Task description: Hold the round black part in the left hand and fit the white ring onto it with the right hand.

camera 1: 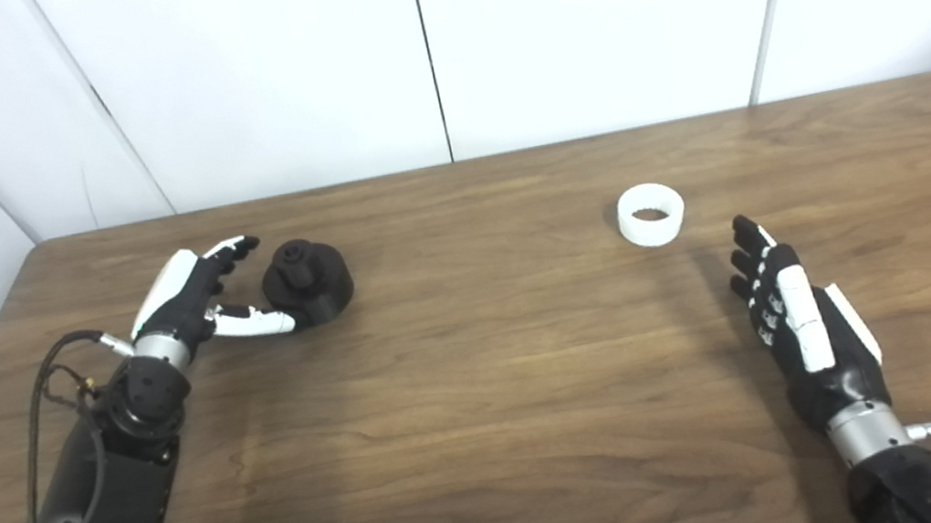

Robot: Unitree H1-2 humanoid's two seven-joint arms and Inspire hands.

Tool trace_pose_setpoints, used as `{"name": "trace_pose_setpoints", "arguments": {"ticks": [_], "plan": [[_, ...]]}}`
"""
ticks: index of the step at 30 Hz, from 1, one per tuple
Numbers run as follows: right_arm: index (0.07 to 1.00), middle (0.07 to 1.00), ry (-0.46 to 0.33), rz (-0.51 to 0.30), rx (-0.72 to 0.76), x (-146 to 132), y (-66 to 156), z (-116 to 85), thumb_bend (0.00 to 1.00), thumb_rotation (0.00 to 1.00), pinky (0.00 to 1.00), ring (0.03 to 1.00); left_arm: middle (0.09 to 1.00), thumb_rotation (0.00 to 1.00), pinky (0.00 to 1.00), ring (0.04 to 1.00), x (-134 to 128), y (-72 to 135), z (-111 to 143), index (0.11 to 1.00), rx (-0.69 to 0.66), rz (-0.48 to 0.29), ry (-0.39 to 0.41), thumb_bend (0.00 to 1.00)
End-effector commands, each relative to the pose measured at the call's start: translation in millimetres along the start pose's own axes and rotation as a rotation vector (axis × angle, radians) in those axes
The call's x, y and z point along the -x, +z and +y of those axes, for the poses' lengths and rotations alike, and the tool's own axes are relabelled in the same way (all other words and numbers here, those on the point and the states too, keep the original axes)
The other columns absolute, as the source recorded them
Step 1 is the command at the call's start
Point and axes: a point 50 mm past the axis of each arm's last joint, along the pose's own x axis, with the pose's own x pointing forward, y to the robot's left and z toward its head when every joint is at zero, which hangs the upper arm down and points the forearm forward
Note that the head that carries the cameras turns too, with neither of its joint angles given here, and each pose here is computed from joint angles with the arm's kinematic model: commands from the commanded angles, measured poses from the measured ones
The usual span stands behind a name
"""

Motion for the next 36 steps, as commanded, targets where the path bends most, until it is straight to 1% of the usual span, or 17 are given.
{"name": "trace_pose_setpoints", "arguments": {"ticks": [1,7,10,19,23,27,30,36], "plan": [[0.977,1.0,0.002,-0.085,-0.007,-3,14,3,0.56,1.0,1.0,1.0,0.936,0.23,0.87,0.929,-11,25,25,0.887,-0.027,-0.084,0.059,0.96],[0.973,0.994,-0.005,-0.082,-0.012,-3,12,6,0.57,1.0,1.0,1.0,0.95,0.25,0.9,0.955,-13,26,22,0.89,-0.075,-0.087,0.045,0.97],[0.976,0.995,-0.005,-0.082,-0.017,-3,12,7,0.57,1.0,1.0,1.0,0.949,0.25,0.92,0.98,-12,28,21,0.886,-0.099,-0.089,0.039,0.96],[0.986,0.992,-0.023,-0.084,-0.02,-1,12,5,0.58,1.0,1.0,1.0,0.955,0.27,0.93,0.999,-12,34,17,0.821,-0.148,-0.089,0.022,0.96],[0.991,0.994,-0.022,-0.086,-0.023,0,12,4,0.59,1.0,1.0,1.0,0.957,0.25,0.94,1.0,-11,35,16,0.757,-0.137,-0.086,0.014,0.95],[0.997,0.996,-0.02,-0.089,-0.031,0,12,2,0.6,1.0,1.0,1.0,0.947,0.22,0.95,1.0,-11,35,14,0.671,-0.129,-0.104,0.024,0.93],[1.0,0.997,-0.02,-0.088,-0.035,0,12,2,0.6,1.0,1.0,1.0,0.938,0.2,0.95,1.0,-11,35,12,0.623,-0.13,-0.113,0.032,0.92],[1.0,0.99,-0.014,-0.08,-0.037,0,11,2,0.6,1.0,1.0,1.0,0.923,0.17,0.95,1.0,-10,37,11,0.588,-0.118,-0.121,0.05,0.88]]}}
